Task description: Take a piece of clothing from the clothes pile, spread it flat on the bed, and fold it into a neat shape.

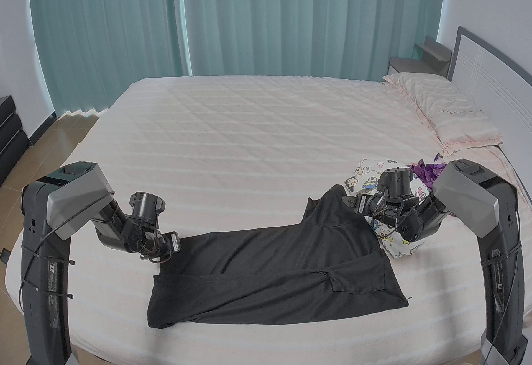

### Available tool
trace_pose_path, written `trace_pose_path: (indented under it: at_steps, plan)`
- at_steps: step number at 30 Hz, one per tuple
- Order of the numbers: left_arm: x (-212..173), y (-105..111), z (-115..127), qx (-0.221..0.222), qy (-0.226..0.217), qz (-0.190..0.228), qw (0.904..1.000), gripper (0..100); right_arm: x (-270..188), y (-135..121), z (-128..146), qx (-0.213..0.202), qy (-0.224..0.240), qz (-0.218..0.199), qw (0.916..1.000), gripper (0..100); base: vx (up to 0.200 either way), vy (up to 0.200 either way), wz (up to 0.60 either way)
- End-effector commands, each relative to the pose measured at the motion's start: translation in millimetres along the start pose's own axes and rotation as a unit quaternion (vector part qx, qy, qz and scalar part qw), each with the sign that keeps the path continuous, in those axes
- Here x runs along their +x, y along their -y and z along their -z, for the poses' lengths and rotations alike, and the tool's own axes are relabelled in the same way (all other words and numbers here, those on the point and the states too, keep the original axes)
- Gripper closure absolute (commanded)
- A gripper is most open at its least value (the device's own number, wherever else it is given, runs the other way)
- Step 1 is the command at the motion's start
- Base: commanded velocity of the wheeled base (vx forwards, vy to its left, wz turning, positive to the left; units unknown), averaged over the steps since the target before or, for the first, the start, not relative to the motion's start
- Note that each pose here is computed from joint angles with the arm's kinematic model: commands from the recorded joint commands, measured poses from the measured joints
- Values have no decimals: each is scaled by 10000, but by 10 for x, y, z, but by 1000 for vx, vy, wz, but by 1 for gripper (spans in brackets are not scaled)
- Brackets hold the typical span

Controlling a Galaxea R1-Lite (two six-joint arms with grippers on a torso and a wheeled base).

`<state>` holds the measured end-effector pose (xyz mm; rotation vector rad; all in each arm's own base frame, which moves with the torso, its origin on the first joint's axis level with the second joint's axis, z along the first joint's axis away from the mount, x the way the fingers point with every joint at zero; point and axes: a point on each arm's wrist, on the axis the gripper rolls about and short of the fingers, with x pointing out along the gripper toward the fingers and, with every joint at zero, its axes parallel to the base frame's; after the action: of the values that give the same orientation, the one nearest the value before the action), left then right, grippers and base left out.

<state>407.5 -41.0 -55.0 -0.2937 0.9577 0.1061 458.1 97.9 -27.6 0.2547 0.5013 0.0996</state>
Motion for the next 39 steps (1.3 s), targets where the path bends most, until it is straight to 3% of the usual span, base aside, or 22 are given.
trace_pose_path:
  at_steps: [1, 10, 20, 27, 39]
  plan:
    - [5, -9, 4, -59, 3, -14, 10000, 100, 81, -17, 20, -9, -69, 3, 10000, 0, 0, 0, 0]
    - [-4, -24, 46, -353, 77, -85, 9993, 100, 247, -54, 46, -43, -106, -13, 9999, 0, 0, 0, 0]
    - [-50, -68, -5, -1384, 813, 202, 9868, 100, 528, -21, 68, -36, -35, 81, 10000, 0, 0, 0, 0]
    - [-104, -145, 77, -1458, 1127, 358, 9822, 100, 696, -44, 95, -48, 93, 25, 9999, 0, 0, 0, 0]
    - [-155, -185, 149, -1628, 1123, 356, 9796, 100, 892, -115, 169, -128, 218, -87, 9996, 0, 0, 0, 0]
